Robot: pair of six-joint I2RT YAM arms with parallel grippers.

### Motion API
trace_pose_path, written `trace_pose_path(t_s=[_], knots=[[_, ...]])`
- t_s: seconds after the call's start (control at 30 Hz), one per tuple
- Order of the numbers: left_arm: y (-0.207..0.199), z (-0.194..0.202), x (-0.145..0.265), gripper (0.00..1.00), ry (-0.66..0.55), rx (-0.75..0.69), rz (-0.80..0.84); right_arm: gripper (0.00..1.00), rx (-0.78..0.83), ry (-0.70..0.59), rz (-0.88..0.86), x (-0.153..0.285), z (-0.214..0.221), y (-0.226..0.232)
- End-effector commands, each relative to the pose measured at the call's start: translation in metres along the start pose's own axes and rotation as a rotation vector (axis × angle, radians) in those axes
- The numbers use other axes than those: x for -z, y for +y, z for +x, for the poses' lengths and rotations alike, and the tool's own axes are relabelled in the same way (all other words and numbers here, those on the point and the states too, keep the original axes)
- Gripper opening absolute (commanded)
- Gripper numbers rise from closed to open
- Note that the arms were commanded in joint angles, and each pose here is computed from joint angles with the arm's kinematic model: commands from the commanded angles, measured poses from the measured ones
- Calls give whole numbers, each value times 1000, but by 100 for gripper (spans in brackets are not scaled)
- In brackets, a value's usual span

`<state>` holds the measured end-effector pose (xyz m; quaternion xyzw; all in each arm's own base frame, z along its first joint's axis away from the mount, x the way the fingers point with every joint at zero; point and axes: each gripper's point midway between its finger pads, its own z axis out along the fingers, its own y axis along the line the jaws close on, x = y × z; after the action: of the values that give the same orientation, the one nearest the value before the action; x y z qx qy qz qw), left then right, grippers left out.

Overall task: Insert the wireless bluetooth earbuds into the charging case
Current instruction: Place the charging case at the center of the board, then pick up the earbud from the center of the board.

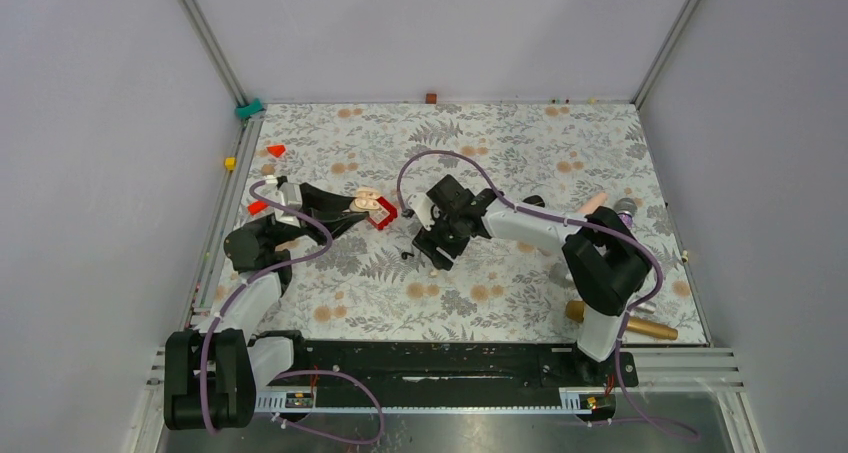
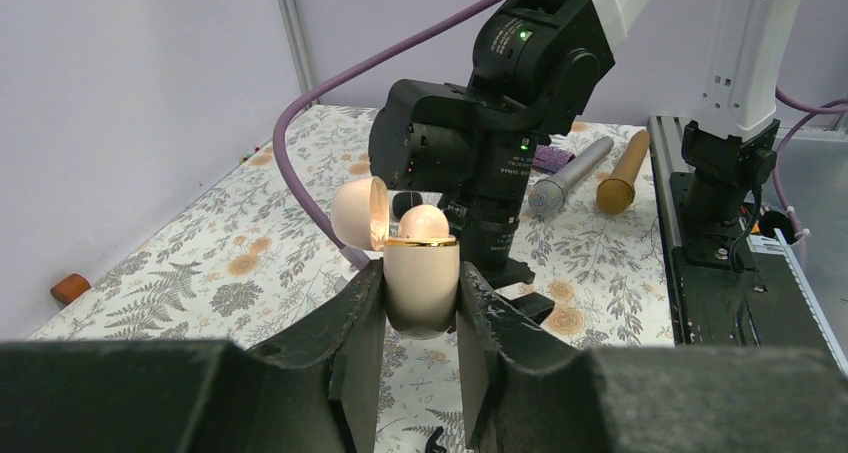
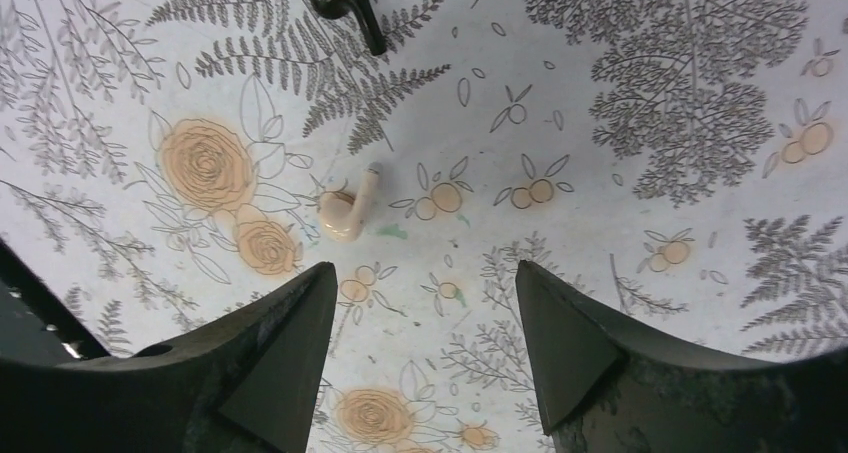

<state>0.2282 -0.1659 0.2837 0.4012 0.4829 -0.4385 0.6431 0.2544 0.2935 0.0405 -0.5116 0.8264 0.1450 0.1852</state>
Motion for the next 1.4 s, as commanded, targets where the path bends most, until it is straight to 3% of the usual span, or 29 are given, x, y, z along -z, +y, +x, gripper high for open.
trace_pose_path(t_s=[0.0,0.17,0.63,0.8,1.1,1.37], knots=[[-2,-13,-1,0,-22,-87,10,74,-139,18,-43,-3,-4,20],[-2,-13,-1,0,-22,-87,9,67,-224,65,-23,-12,8,26],[-1,-12,0,0,-22,-89,5,65,-151,125,120,-31,15,23],[-1,-12,0,0,-22,-90,4,61,-127,145,229,-32,15,2],[-1,-13,0,0,-24,-95,1,54,-153,99,280,-15,7,-19],[-1,-13,0,0,-25,-94,0,54,-205,89,261,-9,13,-28]])
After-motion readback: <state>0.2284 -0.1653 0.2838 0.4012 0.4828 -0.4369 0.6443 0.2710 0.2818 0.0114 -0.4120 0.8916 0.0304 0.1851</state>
